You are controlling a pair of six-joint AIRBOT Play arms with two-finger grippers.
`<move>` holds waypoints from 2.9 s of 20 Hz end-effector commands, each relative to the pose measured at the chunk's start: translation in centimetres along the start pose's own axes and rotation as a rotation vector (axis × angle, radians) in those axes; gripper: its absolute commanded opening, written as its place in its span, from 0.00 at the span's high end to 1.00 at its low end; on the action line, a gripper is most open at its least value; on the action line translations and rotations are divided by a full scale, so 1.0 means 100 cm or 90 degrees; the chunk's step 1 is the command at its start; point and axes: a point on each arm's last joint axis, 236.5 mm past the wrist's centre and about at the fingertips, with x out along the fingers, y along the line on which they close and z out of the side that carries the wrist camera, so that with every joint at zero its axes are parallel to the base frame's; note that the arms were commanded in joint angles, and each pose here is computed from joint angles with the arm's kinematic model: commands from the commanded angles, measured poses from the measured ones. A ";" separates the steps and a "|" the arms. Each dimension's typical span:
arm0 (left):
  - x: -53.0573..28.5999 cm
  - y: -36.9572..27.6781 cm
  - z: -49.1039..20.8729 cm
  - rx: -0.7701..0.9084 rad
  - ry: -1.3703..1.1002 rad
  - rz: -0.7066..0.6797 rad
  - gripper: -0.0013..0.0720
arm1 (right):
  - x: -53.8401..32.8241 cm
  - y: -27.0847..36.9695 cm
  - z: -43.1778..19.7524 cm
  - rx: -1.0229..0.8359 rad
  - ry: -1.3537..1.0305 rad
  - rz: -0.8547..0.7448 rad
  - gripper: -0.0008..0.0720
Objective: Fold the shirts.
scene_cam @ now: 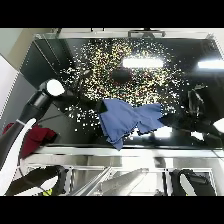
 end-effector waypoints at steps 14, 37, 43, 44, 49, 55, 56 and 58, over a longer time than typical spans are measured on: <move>0.129 -0.014 -0.135 -0.208 0.004 -0.046 0.03 | 0.106 -0.121 0.011 0.109 0.183 0.057 0.30; -0.244 -0.117 0.025 0.052 -0.433 -0.119 0.98 | -0.261 0.241 0.162 -0.415 -0.402 0.335 0.97; -0.382 -0.177 0.014 0.183 -0.574 0.017 0.95 | -0.394 0.318 0.120 -0.608 -0.720 0.068 0.97; -0.389 -0.184 0.017 0.202 -0.578 0.020 0.95 | -0.400 0.321 0.116 -0.614 -0.735 0.055 0.97; -0.354 -0.165 0.058 0.226 -0.474 -0.025 0.95 | -0.378 0.292 0.154 -0.573 -0.685 0.062 0.97; -0.198 -0.015 0.120 0.074 -0.229 -0.054 0.95 | -0.179 0.193 0.247 -0.467 -0.349 0.116 0.97; -0.170 0.011 0.121 0.045 -0.188 -0.066 0.95 | -0.126 0.168 0.255 -0.428 -0.274 0.106 0.97; -0.112 0.070 0.117 -0.018 -0.117 -0.088 0.95 | -0.030 0.129 0.253 -0.377 -0.142 0.106 0.97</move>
